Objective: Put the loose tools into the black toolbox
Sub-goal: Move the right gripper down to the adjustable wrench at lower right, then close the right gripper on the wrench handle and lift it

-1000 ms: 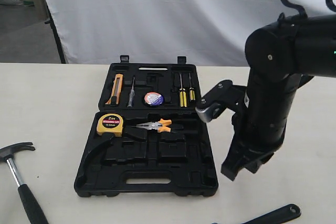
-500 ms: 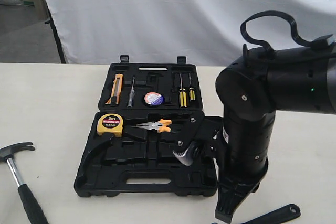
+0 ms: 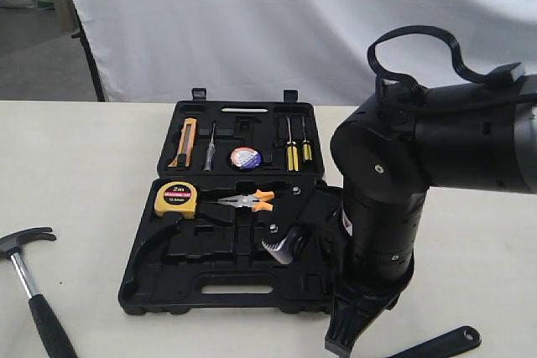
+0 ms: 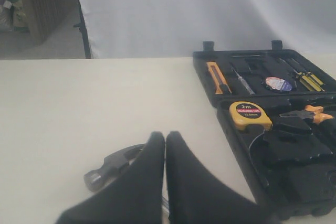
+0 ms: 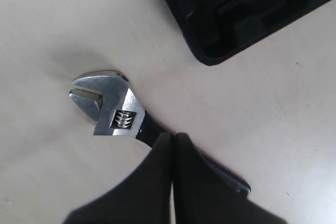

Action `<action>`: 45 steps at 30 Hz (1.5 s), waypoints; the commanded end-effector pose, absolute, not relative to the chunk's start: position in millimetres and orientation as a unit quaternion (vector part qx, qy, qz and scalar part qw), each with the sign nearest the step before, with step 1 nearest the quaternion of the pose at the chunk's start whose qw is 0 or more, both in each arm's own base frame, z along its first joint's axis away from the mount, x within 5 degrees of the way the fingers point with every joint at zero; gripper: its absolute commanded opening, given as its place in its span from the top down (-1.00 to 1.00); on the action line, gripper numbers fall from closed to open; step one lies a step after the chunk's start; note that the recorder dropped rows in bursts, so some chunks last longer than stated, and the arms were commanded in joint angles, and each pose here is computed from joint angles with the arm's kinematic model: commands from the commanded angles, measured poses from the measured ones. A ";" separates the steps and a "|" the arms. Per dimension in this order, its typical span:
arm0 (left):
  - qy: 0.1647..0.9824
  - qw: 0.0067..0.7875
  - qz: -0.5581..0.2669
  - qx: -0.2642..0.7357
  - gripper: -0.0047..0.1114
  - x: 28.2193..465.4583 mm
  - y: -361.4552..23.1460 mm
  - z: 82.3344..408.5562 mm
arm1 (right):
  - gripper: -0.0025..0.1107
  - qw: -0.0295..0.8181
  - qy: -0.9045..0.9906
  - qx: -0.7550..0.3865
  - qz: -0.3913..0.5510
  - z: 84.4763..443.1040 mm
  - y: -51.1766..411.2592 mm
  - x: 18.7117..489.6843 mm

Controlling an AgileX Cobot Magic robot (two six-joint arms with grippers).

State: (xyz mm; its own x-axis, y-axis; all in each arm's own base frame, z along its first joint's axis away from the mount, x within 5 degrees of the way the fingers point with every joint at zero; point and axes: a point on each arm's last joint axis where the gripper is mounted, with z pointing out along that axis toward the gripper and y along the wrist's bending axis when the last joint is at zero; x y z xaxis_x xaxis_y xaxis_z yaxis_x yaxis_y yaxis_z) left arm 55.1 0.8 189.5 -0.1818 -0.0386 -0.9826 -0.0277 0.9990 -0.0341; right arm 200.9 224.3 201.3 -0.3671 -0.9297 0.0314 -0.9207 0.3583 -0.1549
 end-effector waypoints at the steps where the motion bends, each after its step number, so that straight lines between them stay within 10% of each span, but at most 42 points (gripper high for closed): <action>1: 0.768 0.640 -0.007 -0.020 0.91 55.0 0.4 188.8 | 0.52 0.038 0.823 -0.561 -0.081 203.5 222.5 201.4; 9: 0.768 0.640 -0.007 -0.020 0.91 55.0 0.4 188.8 | -0.17 -0.019 0.790 -0.606 -0.088 203.5 216.1 194.3; 40: 0.768 0.640 -0.007 -0.020 0.91 55.0 0.4 188.8 | -0.17 -0.166 0.659 -0.728 -0.083 103.3 219.4 195.2; 45: 0.768 0.640 -0.007 -0.020 0.91 55.0 0.4 188.8 | 0.21 -0.171 0.645 -0.739 -0.090 95.5 225.0 189.4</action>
